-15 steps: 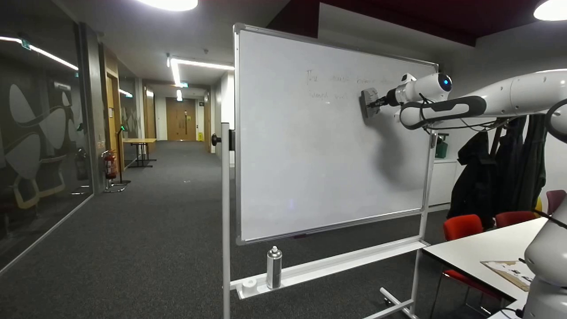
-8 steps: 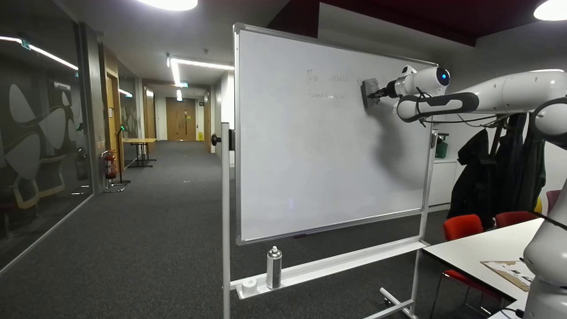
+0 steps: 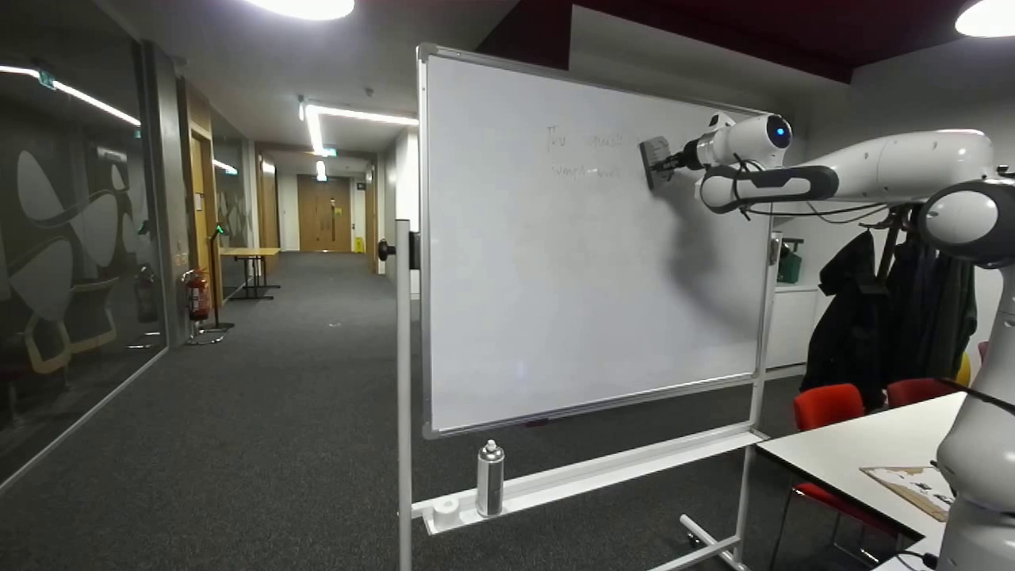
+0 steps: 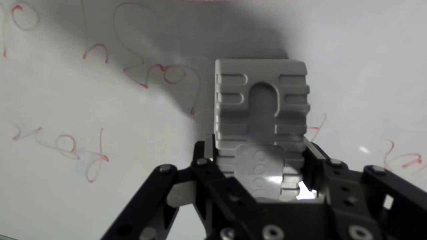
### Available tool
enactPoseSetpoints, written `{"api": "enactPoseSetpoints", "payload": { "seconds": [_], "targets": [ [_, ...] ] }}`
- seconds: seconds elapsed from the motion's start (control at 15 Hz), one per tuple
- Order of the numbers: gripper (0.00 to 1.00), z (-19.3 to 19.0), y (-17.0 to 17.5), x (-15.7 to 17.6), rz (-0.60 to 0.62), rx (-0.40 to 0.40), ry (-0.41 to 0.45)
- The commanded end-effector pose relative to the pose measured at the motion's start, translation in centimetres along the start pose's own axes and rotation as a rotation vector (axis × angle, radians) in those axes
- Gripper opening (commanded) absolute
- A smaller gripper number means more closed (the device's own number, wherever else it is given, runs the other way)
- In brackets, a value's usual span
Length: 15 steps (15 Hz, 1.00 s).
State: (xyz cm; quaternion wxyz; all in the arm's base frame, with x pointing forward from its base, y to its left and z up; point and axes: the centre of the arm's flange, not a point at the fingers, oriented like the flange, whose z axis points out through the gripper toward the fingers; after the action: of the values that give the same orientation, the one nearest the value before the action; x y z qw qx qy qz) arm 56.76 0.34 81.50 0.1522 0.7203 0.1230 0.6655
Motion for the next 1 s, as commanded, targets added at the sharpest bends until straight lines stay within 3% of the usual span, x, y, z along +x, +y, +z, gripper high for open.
{"api": "enactPoseSetpoints", "payload": {
  "seconds": [0.0,0.6,0.93],
  "targets": [
    [0.35,1.9,1.9,2.1,0.011,-0.041,0.028],
    [0.35,2.0,10.0,1.9,0.169,-0.121,0.041],
    [0.35,1.4,9.8,1.4,0.207,-0.089,0.060]
  ]
}}
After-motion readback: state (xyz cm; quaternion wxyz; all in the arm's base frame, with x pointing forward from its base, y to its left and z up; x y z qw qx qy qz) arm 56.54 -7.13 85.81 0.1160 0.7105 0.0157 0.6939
